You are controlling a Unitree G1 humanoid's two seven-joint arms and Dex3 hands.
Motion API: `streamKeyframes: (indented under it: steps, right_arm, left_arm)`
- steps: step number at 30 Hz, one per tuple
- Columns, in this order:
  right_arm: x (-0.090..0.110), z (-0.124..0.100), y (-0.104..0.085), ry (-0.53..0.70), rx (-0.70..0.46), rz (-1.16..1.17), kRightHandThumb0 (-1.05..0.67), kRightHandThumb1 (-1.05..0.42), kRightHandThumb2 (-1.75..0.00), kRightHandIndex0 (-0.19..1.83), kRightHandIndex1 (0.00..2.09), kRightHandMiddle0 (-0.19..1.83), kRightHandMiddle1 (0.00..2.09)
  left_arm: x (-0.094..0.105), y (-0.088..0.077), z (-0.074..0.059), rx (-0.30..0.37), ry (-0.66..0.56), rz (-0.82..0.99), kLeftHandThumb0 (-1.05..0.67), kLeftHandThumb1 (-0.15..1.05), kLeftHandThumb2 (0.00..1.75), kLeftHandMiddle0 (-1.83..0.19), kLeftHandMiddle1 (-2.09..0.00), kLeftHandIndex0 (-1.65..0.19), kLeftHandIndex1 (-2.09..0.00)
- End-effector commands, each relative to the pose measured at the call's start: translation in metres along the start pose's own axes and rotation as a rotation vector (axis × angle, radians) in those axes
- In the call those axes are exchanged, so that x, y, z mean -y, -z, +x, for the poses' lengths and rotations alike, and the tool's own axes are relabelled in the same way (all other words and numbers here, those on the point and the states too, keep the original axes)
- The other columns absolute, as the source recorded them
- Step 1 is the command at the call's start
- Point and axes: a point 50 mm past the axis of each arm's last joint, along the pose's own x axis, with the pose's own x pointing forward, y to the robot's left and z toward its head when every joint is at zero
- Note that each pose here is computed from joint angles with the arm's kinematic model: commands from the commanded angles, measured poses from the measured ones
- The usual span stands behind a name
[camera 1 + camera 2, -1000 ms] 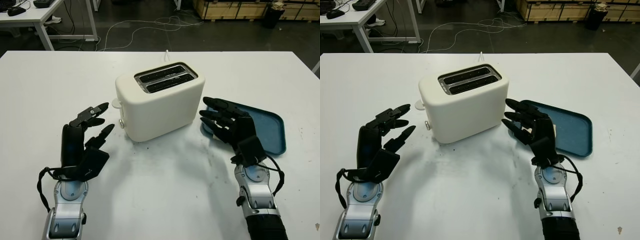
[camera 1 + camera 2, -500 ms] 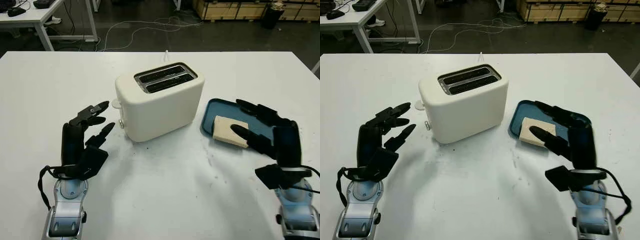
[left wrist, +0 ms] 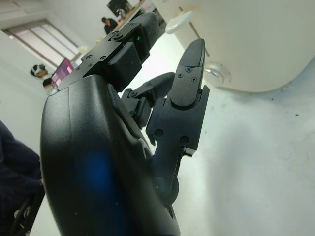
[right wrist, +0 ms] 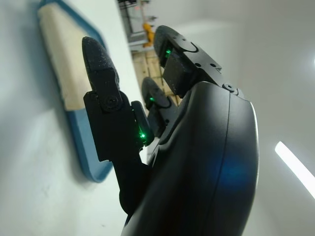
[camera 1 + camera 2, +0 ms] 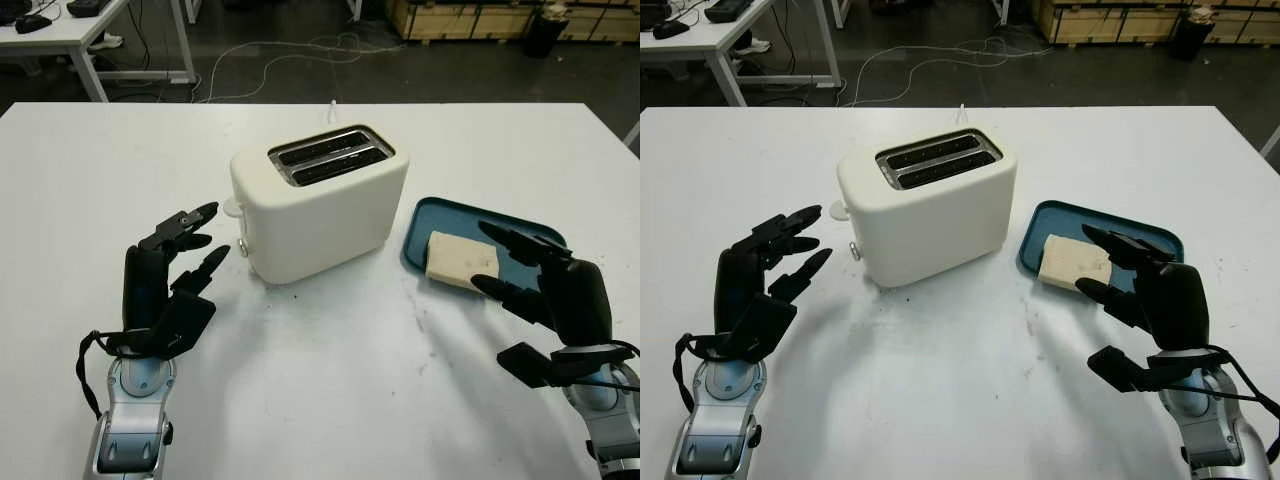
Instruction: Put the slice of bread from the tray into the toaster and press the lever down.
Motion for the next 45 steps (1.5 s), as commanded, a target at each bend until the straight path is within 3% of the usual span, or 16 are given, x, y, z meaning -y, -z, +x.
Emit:
streamKeyframes:
  steps: [1,17,45]
  right_arm:
    - [-0.001,0.003,0.003,-0.007,0.010,-0.049,-0.57,-0.79,0.00,0.48,0.00,0.51,0.00]
    - [-0.013,0.002,0.020,-0.052,-0.055,-0.085,-0.63,-0.78,-0.01,0.43,0.00,0.46,0.00]
    - [-0.025,0.019,0.015,-0.044,0.012,-0.372,-0.46,-0.84,-0.01,0.53,0.02,0.52,0.00]
  left_arm:
    - [-0.001,-0.003,0.002,0.012,-0.005,0.004,-0.27,0.92,0.15,-0.51,-0.89,-0.78,-0.06]
    - [0.000,-0.001,0.002,0.009,-0.003,0.008,-0.29,0.92,0.15,-0.52,-0.88,-0.79,-0.05]
    - [-0.001,-0.003,0.002,0.022,-0.003,-0.002,-0.29,0.92,0.16,-0.51,-0.90,-0.79,-0.04]
